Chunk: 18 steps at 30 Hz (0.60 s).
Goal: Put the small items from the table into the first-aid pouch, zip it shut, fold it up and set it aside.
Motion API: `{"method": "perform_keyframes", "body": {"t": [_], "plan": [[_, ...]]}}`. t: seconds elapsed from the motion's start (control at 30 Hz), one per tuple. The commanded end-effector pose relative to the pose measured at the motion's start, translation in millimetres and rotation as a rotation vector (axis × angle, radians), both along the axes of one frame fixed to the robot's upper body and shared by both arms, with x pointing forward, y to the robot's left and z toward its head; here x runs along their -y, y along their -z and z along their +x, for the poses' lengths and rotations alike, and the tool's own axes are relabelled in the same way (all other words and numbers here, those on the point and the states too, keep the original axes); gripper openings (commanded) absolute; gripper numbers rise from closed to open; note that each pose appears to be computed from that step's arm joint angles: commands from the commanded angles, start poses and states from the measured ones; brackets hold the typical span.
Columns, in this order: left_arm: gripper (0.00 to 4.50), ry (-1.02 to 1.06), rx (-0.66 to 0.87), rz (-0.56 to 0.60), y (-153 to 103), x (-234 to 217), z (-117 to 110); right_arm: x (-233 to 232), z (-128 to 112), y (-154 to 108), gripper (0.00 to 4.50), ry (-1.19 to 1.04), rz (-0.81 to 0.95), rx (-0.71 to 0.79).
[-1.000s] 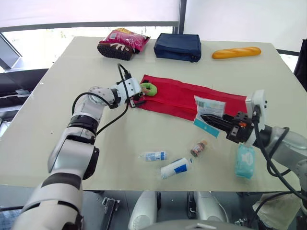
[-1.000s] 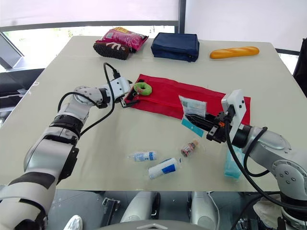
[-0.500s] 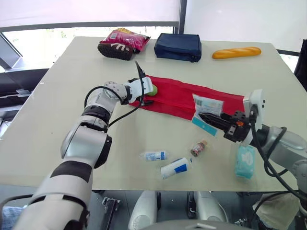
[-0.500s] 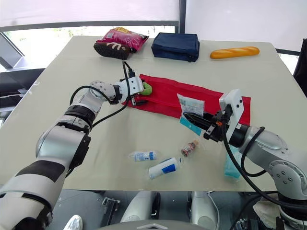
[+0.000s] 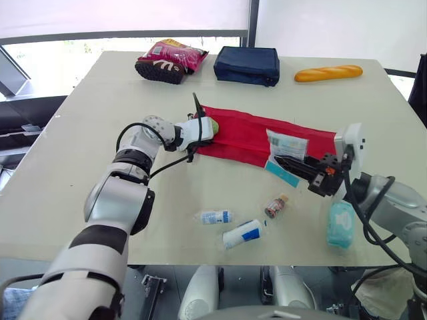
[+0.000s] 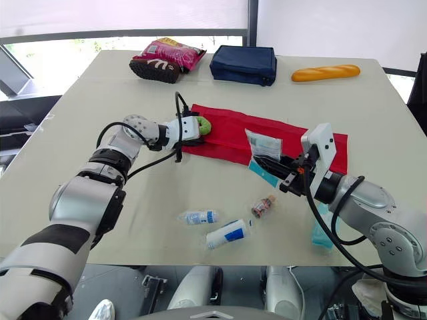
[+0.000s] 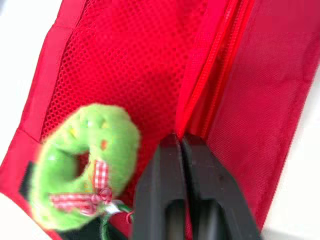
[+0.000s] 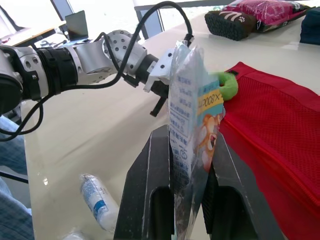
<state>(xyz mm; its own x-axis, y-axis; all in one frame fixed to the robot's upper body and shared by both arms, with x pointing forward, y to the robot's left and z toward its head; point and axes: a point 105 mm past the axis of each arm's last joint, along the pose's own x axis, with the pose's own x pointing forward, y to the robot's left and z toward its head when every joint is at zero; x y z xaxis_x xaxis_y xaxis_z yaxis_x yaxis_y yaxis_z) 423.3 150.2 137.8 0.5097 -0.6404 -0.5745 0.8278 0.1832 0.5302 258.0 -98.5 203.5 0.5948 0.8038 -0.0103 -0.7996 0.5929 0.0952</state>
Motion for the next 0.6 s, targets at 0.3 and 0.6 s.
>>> {"method": "perform_keyframes", "body": {"t": [0.3, 0.6], "plan": [[0.09, 0.129, -0.252, -0.201, -15.4, -13.1, -41.0, -8.6, 2.6, 19.1, 0.11, 0.017, 0.036, -0.182], [0.09, 0.103, -0.296, -0.288, -24.8, 10.4, -84.4, -47.9, 5.4, 42.6, 0.11, -0.025, 0.15, -0.413]]}}
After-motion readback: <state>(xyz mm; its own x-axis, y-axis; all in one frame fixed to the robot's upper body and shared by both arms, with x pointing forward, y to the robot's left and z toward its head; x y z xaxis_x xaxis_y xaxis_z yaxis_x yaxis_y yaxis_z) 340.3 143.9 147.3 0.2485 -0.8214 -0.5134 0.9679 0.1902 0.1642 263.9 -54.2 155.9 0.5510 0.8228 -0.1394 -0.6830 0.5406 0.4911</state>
